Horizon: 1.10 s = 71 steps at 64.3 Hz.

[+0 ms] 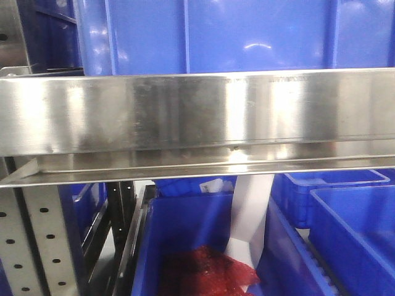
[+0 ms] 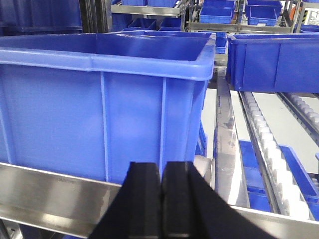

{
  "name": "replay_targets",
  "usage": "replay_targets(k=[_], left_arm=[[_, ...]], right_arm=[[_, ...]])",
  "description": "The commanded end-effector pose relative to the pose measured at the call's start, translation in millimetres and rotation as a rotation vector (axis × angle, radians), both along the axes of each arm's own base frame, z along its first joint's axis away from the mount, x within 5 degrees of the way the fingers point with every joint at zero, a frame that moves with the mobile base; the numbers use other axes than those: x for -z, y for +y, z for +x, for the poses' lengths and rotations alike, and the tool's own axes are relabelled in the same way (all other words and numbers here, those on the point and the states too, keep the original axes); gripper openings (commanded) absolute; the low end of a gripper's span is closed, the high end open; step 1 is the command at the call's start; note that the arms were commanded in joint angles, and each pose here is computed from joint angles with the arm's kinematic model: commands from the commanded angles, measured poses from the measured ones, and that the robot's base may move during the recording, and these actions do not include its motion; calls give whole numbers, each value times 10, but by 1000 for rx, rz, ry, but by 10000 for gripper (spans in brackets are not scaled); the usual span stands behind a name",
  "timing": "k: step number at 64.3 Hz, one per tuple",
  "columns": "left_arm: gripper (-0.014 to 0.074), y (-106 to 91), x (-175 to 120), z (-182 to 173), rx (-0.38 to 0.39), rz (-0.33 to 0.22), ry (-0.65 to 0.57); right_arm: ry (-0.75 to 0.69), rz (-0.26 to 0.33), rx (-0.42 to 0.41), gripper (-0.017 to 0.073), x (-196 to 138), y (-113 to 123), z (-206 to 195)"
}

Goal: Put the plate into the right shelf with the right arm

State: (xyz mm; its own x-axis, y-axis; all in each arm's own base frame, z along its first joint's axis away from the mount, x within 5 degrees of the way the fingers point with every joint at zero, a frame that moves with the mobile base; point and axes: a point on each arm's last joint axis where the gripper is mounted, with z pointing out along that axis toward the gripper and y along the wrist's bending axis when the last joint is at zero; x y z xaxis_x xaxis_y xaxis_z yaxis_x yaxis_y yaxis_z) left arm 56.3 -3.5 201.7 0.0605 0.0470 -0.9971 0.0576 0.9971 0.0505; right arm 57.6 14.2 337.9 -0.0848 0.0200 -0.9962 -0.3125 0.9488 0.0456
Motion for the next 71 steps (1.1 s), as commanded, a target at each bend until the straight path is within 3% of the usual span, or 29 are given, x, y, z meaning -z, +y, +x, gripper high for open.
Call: replay_targets(k=[1, 13, 34, 46, 71], left_arm=[[-47, 14, -53, -12, -12, -11, -89], [-47, 14, -53, -12, -12, -11, -89], [-47, 14, -53, -12, -12, -11, -89], [-47, 14, -53, -12, -12, -11, -89], [-47, 14, -53, -12, -12, -11, -89]], right_arm=[[-87, 4, -22, 55, -103, 24, 4], [-35, -49, -27, 55, 184, 64, 35], [-123, 10, 186, 55, 836, -60, 16], [-135, 10, 226, 55, 1190, -85, 20], [-185, 18, 257, 55, 1287, -107, -23]])
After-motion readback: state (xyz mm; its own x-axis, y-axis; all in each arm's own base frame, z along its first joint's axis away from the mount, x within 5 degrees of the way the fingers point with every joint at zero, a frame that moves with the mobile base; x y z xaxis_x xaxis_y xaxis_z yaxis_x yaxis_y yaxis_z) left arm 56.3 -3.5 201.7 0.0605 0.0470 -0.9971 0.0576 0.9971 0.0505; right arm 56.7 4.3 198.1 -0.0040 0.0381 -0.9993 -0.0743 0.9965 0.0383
